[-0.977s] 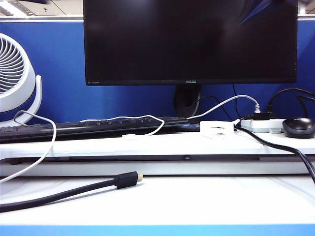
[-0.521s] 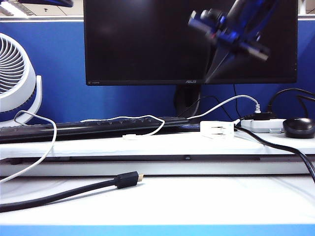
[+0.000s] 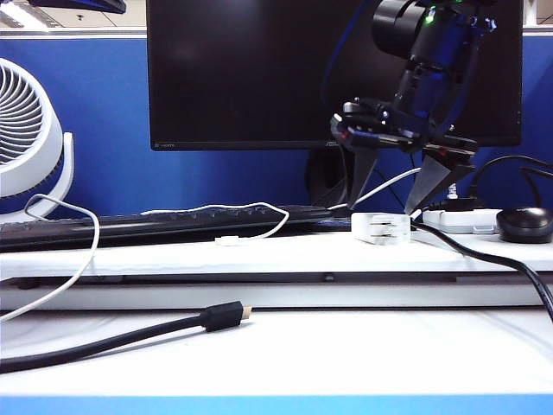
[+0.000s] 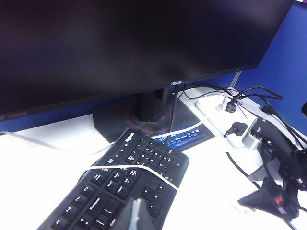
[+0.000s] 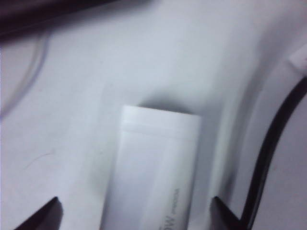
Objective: Pick up the Type-C charging cable and the charging base, insert one end of the Type-C charger into the corresponding slot on the base, and finally place the plugged-in charger back on the table.
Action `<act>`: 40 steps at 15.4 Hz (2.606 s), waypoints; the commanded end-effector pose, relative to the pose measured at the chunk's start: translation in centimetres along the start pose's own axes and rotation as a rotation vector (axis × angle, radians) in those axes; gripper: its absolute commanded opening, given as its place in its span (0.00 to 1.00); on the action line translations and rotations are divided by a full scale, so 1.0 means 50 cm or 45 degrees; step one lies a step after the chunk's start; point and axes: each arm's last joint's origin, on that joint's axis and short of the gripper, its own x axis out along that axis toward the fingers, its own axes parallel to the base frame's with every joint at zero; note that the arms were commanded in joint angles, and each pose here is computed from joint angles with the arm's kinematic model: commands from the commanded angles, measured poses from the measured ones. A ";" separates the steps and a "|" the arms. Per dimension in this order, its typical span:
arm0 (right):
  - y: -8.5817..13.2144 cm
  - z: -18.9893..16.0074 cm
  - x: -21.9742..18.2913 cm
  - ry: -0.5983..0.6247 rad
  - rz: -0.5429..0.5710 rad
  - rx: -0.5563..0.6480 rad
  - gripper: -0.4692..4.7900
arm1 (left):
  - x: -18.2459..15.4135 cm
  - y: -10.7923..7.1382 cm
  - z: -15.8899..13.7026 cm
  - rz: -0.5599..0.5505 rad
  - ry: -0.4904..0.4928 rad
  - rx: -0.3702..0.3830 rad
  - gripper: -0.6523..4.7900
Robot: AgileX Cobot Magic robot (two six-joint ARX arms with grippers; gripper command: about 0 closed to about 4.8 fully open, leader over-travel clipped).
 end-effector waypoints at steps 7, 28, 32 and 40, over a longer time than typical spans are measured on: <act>-0.004 -0.003 0.054 0.064 -0.023 -0.009 0.85 | -0.001 -0.001 0.003 -0.005 -0.005 0.009 0.11; 0.021 -0.014 -0.346 -0.693 -0.012 -0.955 0.08 | 0.094 -0.021 -0.057 -0.237 0.177 -0.097 0.11; 0.028 -0.024 -0.375 -0.781 0.126 -0.992 0.08 | 0.172 -0.056 -0.118 -0.249 0.334 -0.123 0.11; 0.030 -0.029 -0.391 -0.826 0.165 -1.009 0.08 | 0.251 -0.071 -0.168 -0.132 0.461 -0.190 0.11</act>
